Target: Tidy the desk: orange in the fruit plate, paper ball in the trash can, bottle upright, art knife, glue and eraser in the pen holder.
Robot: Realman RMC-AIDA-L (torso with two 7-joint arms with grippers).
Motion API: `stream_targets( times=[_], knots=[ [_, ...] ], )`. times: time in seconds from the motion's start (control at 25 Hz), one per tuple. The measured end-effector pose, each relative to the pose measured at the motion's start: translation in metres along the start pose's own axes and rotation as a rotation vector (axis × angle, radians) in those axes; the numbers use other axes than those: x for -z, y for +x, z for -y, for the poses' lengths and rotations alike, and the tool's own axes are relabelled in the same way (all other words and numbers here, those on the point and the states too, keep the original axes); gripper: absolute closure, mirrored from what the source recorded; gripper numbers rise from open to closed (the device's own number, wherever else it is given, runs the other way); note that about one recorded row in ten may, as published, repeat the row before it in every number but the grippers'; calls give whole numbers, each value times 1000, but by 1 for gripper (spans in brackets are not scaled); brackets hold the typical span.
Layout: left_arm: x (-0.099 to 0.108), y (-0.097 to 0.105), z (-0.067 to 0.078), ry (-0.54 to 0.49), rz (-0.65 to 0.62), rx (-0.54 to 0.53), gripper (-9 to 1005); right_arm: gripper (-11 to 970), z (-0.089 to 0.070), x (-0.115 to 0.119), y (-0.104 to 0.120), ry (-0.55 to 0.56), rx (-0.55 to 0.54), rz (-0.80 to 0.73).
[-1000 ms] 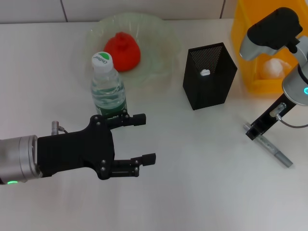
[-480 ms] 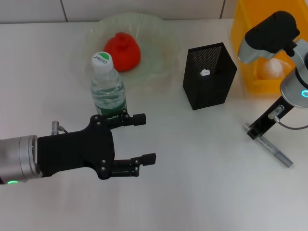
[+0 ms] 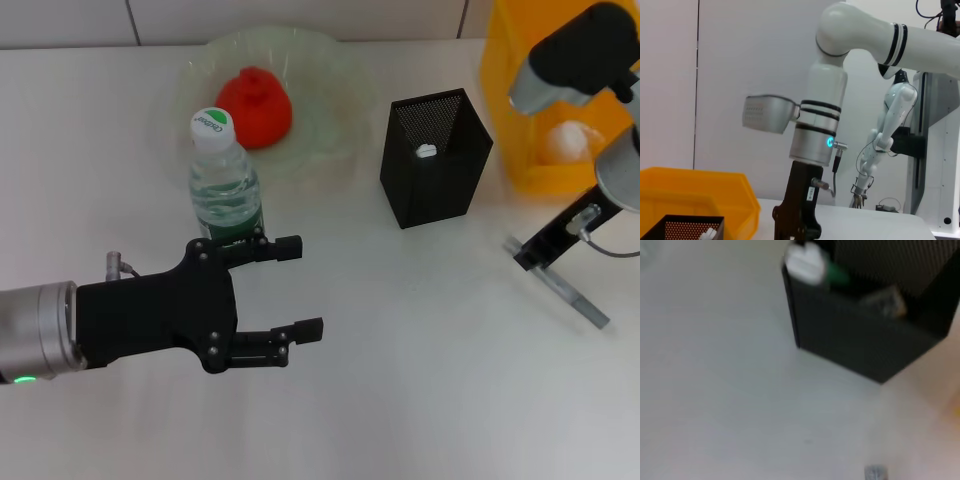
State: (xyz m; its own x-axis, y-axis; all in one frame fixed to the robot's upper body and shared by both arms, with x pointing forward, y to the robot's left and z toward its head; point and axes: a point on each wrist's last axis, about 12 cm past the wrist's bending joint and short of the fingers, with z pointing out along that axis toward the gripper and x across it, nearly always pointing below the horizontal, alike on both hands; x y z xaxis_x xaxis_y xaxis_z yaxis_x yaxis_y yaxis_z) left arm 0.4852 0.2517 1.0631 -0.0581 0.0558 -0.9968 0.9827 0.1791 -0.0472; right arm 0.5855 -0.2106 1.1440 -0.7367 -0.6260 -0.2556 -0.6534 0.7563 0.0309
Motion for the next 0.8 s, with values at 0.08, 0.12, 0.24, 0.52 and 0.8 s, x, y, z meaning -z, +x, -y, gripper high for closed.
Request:
stream_targets(
  times=[0.08, 0.12, 0.24, 0.52, 0.8],
  knots=[
    [0, 0, 0, 1, 4, 0, 168, 814, -1, 16, 3, -22, 12, 73],
    [0, 0, 1, 1, 4, 1, 168, 819, -1, 26, 4, -39, 18, 124],
    [1, 0, 1, 0, 5, 1, 168, 826, 10, 67, 18, -150, 25, 414],
    [-1, -1, 0, 3, 7, -2, 168, 831, 39, 72, 43, -309, 30, 973],
    [-1, 0, 0, -2, 7, 1, 167, 833, 54, 23, 46, -211, 20, 1222]
  ],
)
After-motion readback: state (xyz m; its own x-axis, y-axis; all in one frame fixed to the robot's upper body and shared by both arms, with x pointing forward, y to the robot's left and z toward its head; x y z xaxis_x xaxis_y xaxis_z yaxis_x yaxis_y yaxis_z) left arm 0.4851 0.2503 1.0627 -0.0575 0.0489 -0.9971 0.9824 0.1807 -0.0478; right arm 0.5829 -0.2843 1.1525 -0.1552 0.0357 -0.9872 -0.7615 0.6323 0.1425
